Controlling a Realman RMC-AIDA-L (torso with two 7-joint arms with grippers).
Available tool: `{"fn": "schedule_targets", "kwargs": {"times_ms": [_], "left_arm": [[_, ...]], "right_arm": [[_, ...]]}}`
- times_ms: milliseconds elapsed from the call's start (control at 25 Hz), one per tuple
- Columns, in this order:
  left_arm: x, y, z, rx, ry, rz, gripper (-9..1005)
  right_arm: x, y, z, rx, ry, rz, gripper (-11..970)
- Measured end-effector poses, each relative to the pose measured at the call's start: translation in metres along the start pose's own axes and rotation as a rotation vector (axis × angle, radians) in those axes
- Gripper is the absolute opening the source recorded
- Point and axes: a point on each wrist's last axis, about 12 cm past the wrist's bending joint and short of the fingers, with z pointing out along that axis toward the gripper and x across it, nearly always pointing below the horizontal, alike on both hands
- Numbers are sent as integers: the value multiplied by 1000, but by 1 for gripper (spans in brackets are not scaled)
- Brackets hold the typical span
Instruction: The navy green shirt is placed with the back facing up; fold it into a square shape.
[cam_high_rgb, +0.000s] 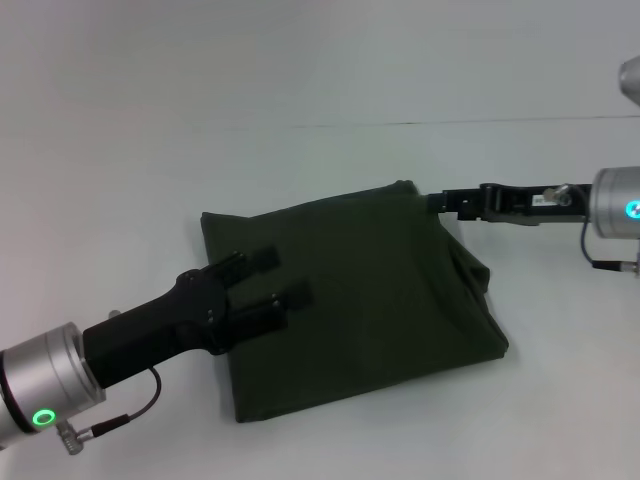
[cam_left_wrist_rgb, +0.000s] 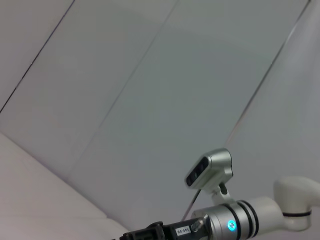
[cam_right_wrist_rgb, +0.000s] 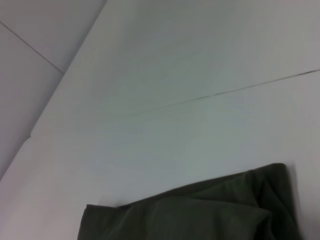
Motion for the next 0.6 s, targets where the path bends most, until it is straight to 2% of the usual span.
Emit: {"fn": "schedule_targets", "kwargs": {"times_ms": [600], "left_arm": [[0,7,-5,-60,26,34,917]], "right_arm": [[7,18,39,49,-52,4,685]]}}
